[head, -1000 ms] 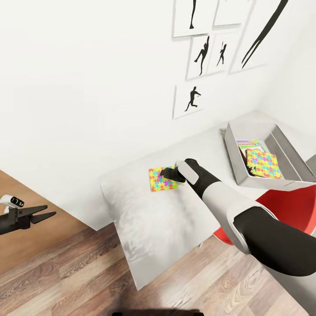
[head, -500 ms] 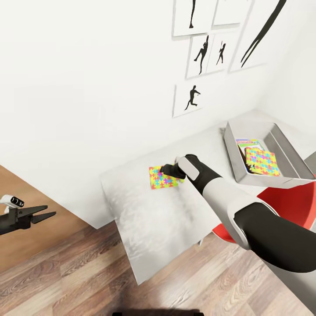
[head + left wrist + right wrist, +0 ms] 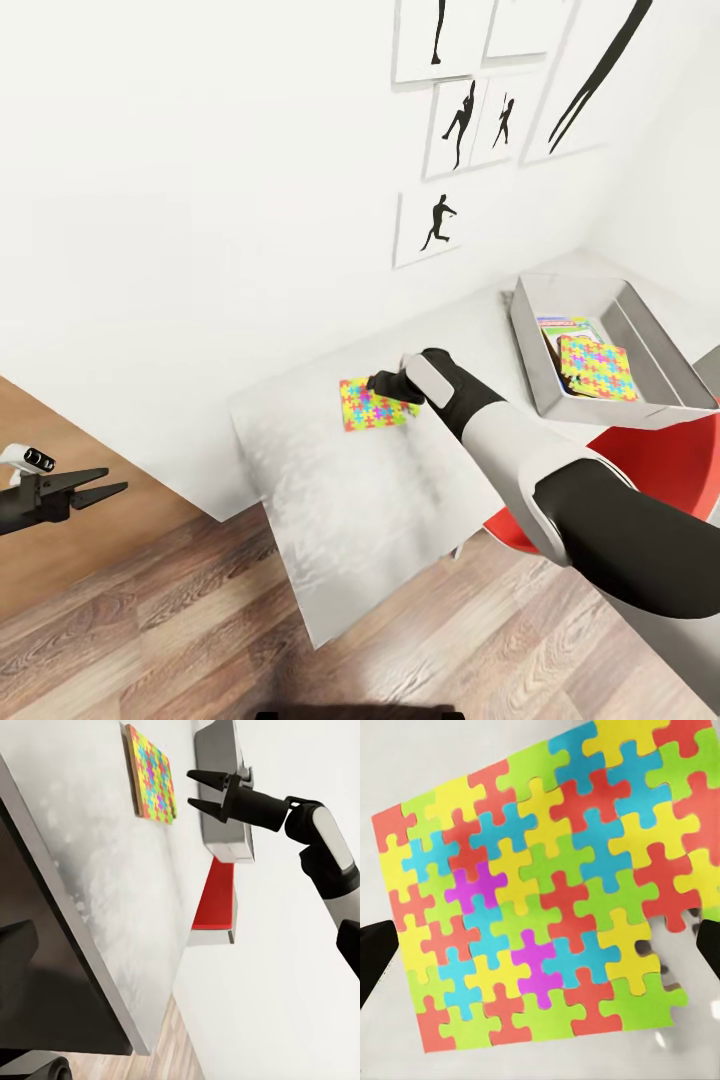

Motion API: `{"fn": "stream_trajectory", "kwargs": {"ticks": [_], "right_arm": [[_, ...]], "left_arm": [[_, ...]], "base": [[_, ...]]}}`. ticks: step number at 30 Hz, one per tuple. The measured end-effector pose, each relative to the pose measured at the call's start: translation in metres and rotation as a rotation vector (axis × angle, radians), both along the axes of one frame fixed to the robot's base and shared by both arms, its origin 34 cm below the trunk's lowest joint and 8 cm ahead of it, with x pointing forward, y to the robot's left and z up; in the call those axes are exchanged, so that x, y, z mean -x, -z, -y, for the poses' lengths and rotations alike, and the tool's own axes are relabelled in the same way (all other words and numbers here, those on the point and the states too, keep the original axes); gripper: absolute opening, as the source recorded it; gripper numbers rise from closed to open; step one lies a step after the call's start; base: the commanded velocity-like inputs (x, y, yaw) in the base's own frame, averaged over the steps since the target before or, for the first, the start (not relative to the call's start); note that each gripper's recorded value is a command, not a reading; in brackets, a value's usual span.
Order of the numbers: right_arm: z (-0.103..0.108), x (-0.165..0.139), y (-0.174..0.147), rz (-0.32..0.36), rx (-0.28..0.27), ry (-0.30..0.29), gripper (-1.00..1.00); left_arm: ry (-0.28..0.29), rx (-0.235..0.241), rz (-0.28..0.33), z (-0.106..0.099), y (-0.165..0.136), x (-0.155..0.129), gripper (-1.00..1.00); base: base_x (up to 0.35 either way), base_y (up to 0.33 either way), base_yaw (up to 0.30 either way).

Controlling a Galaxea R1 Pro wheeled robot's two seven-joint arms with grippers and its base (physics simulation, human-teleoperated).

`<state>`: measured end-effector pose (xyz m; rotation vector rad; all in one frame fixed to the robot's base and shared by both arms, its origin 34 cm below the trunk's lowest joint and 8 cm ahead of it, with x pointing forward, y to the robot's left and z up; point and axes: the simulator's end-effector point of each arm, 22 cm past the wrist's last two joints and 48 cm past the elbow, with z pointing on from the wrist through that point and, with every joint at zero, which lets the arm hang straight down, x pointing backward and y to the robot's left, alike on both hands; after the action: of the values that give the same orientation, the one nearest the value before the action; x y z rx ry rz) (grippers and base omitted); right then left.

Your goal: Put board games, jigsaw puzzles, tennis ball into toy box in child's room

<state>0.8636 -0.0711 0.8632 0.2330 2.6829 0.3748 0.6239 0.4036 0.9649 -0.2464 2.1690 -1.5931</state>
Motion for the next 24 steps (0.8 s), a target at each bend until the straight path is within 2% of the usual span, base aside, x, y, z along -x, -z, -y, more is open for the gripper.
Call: {"fn": "stream_trajectory", "kwargs": {"ticks": [6,24], "right_arm": [[-0.006,-0.007,-0.011,0.031,-0.011,-0.006,1.00],[-0.009,-0.010,-0.015,0.042,-0.020,-0.008,1.00]], "left_arm": [[0.000,0.000,0.001,0.000,0.000,0.000,1.00],[0.001,-0.001,0.001,0.000,0.000,0.000,1.00]], "base": [[0.000,0.000,0.000],[0.000,0.000,0.000]]}}
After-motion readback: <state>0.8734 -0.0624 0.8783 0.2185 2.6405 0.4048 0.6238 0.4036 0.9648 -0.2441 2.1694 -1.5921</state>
